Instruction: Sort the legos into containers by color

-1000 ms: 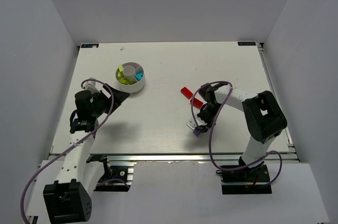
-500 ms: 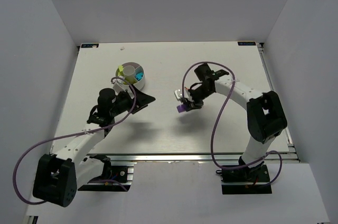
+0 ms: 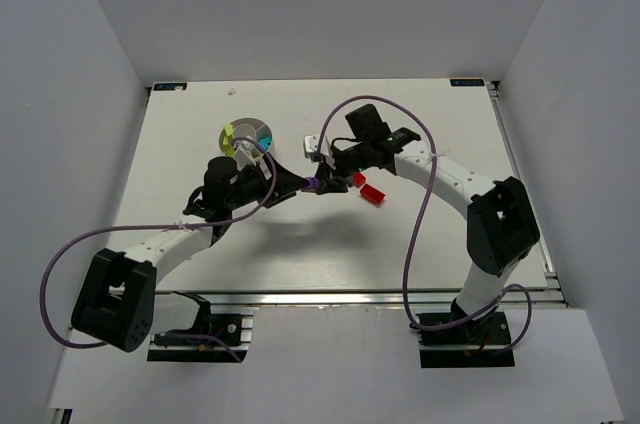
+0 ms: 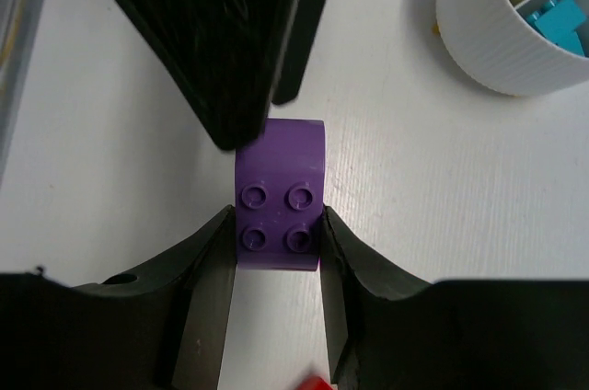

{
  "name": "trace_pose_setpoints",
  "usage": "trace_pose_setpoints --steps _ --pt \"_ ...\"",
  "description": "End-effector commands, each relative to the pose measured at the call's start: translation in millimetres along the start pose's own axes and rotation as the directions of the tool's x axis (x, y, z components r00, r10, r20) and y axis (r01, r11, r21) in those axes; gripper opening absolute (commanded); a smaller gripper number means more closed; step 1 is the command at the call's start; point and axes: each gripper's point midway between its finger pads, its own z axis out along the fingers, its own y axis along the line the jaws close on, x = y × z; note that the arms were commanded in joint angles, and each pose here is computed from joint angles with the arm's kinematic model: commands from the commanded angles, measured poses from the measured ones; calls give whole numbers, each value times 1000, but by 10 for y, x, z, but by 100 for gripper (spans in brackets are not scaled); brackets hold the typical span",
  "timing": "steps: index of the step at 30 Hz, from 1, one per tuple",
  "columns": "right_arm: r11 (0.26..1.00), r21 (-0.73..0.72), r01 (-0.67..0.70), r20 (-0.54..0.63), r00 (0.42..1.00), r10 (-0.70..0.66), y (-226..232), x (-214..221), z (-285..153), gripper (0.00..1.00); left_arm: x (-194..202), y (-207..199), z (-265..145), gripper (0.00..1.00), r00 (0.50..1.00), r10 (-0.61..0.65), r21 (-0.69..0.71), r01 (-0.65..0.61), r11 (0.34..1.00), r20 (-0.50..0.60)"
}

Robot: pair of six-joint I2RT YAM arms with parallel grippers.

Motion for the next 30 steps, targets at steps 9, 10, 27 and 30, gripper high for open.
trace_pose_setpoints --steps 9,10,27,30 --pt "1000 22 21 105 994 -23 -95 -483 -8 12 -12 -206 105 69 999 38 56 -37 998 -21" --pt "1000 21 22 103 994 -24 -90 -479 -2 12 -19 -210 107 66 999 38 55 -37 998 -20" --pt "998 6 67 88 994 -67 40 -415 42 14 -120 -303 172 44 998 55 69 -53 996 -19" --pt "998 9 61 89 994 -61 30 -410 52 18 -98 -307 176 29 998 55 75 -52 996 -34"
